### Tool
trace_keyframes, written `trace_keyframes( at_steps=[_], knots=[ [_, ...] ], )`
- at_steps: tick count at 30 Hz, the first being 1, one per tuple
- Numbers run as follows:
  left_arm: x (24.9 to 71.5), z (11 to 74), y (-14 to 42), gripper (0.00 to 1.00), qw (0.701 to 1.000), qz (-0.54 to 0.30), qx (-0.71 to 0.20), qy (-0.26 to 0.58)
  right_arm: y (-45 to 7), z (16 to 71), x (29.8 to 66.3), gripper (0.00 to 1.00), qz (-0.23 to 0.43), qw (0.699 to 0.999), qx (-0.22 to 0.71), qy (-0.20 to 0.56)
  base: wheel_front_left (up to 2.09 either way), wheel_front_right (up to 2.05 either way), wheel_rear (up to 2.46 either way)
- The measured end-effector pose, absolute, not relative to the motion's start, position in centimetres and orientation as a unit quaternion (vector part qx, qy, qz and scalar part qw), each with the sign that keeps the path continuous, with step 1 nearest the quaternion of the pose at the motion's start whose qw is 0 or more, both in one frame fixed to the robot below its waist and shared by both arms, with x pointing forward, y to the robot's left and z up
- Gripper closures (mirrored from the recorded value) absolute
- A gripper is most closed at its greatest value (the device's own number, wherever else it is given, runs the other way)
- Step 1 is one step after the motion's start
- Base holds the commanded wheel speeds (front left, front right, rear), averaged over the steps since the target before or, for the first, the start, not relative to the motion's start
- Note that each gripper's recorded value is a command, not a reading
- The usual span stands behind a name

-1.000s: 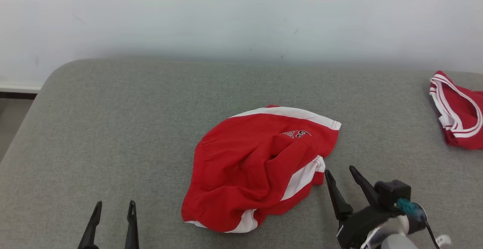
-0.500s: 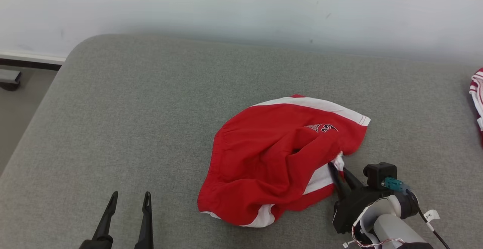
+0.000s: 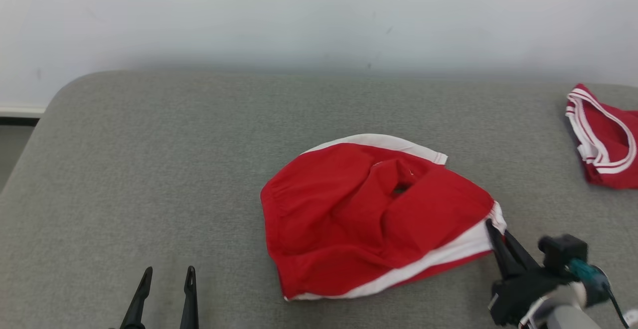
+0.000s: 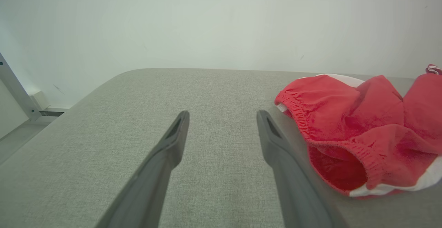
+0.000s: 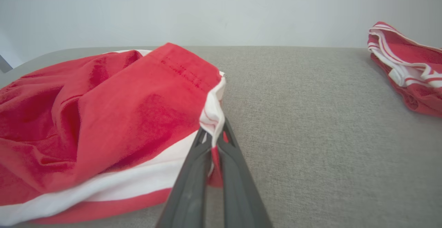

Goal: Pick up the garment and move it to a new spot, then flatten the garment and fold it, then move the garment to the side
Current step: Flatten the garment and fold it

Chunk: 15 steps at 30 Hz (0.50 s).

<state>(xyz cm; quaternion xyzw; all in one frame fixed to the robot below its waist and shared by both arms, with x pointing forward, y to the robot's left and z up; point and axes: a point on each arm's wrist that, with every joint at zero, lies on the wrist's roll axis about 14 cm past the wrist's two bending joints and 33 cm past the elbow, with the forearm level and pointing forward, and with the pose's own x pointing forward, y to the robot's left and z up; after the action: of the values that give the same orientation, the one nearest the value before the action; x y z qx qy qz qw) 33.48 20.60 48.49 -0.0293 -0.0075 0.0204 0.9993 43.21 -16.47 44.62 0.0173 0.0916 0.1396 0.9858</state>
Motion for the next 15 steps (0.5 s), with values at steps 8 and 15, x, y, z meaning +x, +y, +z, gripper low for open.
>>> trace_keyframes(
  at_steps=[8,15],
  knots=[
    [34.4,48.6,18.8,0.0,0.999,-0.007,-0.037,-0.009,-21.4,43.3,37.5,1.0,0.075,0.992,0.033,0.1,0.0,0.0,0.0],
    [34.6,48.0,18.3,0.0,0.999,-0.016,-0.038,-0.001,-21.9,44.0,36.2,0.0,0.05,0.994,0.049,0.084,0.0,0.0,0.0]
  ],
)
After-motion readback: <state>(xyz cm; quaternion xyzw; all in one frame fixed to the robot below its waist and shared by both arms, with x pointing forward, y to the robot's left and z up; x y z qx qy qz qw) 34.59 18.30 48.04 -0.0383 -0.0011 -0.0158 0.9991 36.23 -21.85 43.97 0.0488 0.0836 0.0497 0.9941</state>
